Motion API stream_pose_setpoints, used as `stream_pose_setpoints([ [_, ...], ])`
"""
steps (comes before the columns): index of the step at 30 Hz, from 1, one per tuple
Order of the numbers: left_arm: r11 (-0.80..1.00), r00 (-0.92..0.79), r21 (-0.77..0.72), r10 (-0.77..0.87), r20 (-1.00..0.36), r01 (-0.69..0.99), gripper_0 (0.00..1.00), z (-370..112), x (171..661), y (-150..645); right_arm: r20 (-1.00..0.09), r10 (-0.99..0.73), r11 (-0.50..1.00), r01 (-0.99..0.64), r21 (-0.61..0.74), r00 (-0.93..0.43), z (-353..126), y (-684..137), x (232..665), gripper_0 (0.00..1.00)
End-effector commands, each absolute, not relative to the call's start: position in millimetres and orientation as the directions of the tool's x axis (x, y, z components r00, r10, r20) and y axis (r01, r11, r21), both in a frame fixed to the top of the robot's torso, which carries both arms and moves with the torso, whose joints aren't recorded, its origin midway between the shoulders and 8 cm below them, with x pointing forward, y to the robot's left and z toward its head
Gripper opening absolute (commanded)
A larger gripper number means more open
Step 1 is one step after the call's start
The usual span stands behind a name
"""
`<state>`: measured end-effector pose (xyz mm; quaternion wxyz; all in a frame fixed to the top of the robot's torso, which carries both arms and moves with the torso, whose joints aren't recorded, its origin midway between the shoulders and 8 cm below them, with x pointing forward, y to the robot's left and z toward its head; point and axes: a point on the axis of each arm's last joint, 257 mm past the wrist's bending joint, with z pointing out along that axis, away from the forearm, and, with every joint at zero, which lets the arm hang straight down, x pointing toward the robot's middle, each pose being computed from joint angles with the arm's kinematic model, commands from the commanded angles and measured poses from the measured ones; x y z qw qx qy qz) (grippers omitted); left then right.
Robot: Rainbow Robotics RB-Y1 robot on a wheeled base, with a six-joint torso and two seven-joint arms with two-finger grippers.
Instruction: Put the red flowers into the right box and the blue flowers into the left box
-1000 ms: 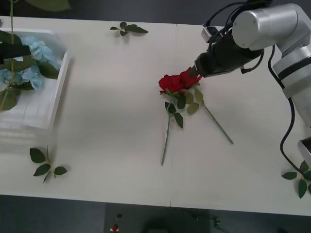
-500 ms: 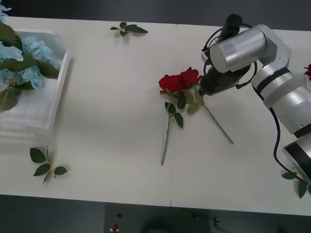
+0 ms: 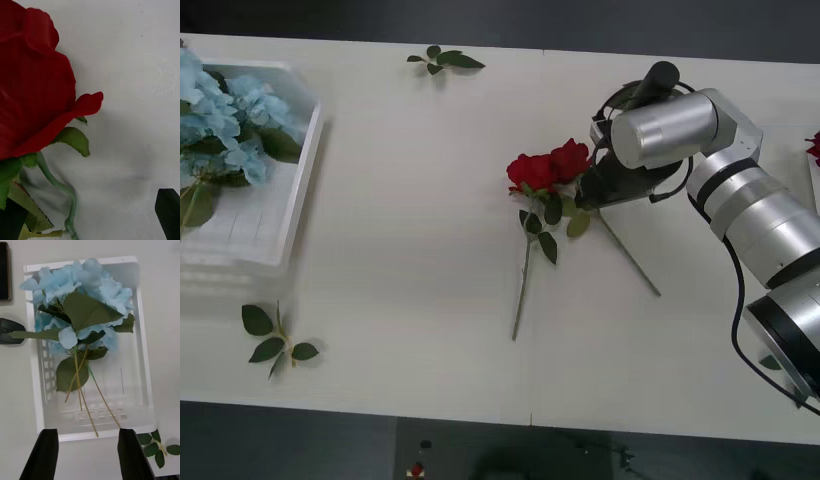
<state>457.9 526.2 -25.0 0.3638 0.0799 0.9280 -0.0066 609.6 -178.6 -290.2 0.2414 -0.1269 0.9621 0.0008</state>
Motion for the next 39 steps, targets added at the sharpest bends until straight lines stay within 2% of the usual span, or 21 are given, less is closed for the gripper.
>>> stream_pose_setpoints([
  [1,0.976,-0.696,0.077,0.200,-0.690,0.205,0.83,-12,457,519,-0.504,-0.233,0.967,-0.254,-0.029,-0.831,-273,-152,619,1.00],
  [9,0.885,-0.642,-0.143,0.202,-0.739,0.443,0.83,-29,464,421,-0.523,-0.216,0.968,-0.251,-0.004,-0.825,-286,-144,622,1.00],
  [15,0.808,-0.594,-0.246,0.154,-0.790,0.536,0.83,-40,482,361,-0.520,-0.215,0.968,-0.249,-0.004,-0.827,-289,-144,622,1.00],
  [17,0.790,-0.577,-0.249,0.156,-0.802,0.560,0.83,-46,488,347,-0.519,-0.219,0.968,-0.252,-0.007,-0.826,-290,-144,621,0.65],
  [18,0.780,-0.554,-0.232,0.170,-0.815,0.581,0.83,-50,493,337,-0.517,-0.222,0.967,-0.254,-0.009,-0.826,-291,-143,621,0.28],
  [19,0.772,-0.535,-0.213,0.188,-0.824,0.599,0.83,-57,498,328,-0.517,-0.223,0.967,-0.254,-0.011,-0.826,-291,-144,621,0.00],
  [25,0.753,-0.497,-0.189,0.205,-0.843,0.631,0.83,-87,516,285,-0.519,-0.225,0.966,-0.257,-0.011,-0.824,-291,-143,621,0.00],
  [31,0.764,-0.466,-0.101,0.277,-0.840,0.637,0.83,-123,530,253,-0.520,-0.221,0.967,-0.256,-0.005,-0.825,-290,-142,621,0.00],
  [39,0.760,-0.466,-0.089,0.296,-0.834,0.643,0.83,-161,538,214,-0.527,-0.216,0.966,-0.257,0.004,-0.822,-287,-139,623,0.00],
])
